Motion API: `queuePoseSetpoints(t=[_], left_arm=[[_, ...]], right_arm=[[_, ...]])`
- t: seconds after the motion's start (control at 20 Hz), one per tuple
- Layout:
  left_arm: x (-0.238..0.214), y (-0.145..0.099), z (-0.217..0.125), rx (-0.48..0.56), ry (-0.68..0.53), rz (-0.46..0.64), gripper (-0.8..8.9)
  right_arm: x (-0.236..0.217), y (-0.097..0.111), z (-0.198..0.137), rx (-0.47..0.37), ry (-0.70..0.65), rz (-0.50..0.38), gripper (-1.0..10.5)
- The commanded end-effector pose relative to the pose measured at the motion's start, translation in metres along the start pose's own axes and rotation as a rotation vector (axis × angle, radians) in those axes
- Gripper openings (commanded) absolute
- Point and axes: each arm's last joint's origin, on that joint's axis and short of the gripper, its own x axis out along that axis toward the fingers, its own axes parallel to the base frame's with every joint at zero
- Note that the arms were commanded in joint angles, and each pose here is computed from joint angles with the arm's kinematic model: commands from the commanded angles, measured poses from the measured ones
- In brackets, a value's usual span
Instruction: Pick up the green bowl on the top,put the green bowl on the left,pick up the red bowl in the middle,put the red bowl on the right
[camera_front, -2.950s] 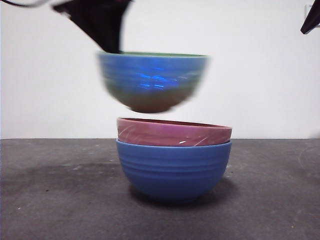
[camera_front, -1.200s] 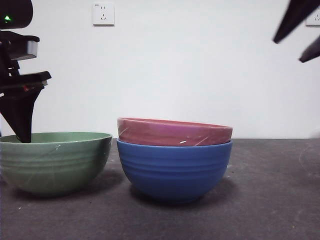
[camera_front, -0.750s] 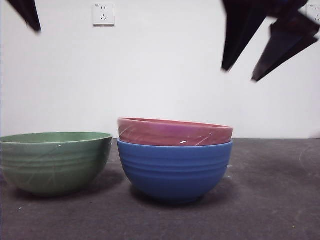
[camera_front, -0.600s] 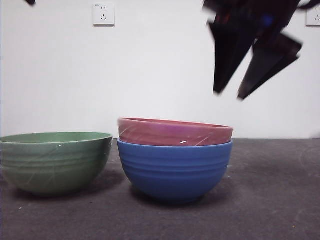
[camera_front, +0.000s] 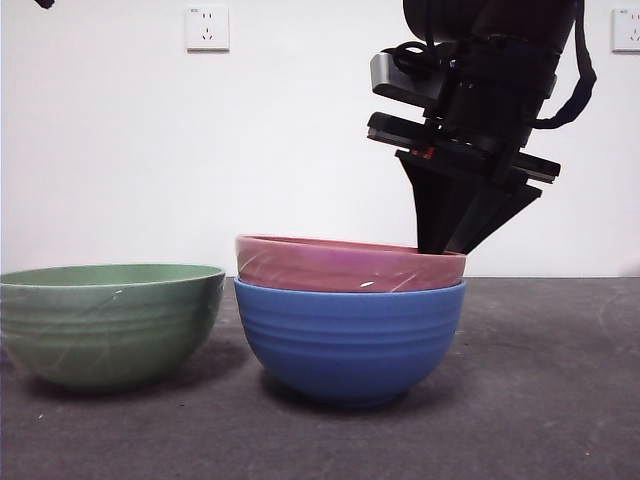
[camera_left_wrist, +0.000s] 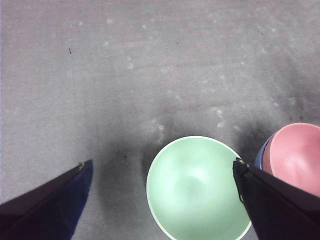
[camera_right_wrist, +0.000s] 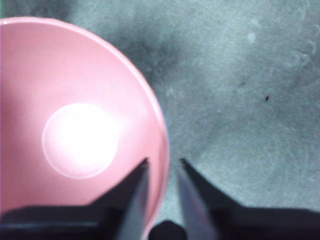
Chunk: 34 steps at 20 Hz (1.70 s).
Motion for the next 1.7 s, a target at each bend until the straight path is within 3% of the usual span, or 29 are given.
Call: queuePoseSetpoints(t=[0.05, 0.6, 1.1, 1.25, 1.4, 1.55, 1.7], left_arm=[[0.001, 0.001, -0.001, -0.008, 0.003, 0.004, 4.70], [0.001, 0.001, -0.001, -0.007, 0.003, 0.004, 4.70], [0.001, 0.001, -0.001, -0.003, 0.003, 0.004, 4.70], [0.001, 0.001, -0.001, -0.001, 0.003, 0.004, 4.70], [0.001, 0.001, -0.001, -0.001, 0.003, 0.004, 4.70], [0.001, 0.001, -0.001, -0.001, 0.003, 0.004, 4.70], [0.001, 0.001, -0.001, -0.001, 0.003, 0.004, 4.70]], right_arm=[[0.002, 0.001, 0.000, -0.013, 0.002, 0.002, 0.2], [-0.009, 0.002, 0.013, -0.013, -0.090, 0.008, -0.2], [-0.090, -0.002, 0.006, 0.006, -0.309, -0.012, -0.1], [-0.127, -0.018, -0.019, 0.077, -0.321, -0.181, -0.1], [-0.142, -0.046, -0.048, 0.213, -0.193, -0.337, -0.1], [-0.131, -0.071, -0.071, 0.333, -0.105, -0.380, -0.1], [-0.100, -0.082, -0.078, 0.378, -0.112, -0.270, -0.1]])
